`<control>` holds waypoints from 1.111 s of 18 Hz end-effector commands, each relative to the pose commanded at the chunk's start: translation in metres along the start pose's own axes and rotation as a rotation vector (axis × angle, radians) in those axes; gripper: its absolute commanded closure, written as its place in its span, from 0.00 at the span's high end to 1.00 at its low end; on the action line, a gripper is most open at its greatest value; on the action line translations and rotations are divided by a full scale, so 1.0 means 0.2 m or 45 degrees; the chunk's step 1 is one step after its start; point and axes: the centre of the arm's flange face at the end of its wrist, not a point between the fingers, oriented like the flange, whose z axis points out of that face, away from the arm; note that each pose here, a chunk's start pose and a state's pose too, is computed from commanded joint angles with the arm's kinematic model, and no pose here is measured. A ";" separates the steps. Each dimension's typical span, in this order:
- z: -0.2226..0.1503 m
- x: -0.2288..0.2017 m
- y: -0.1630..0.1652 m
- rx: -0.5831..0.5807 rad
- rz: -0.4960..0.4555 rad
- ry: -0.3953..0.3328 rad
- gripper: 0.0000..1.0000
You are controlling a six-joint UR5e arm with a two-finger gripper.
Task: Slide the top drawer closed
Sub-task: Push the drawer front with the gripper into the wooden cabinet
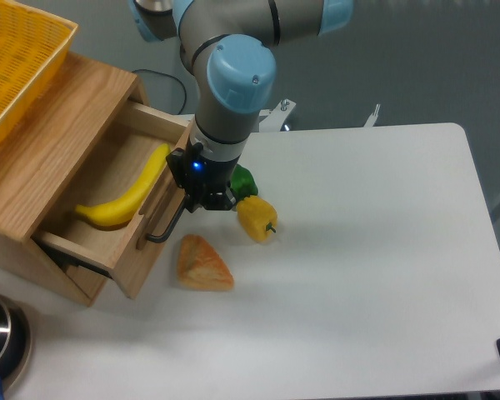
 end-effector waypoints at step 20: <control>0.09 0.27 -0.19 -0.008 0.009 0.040 0.00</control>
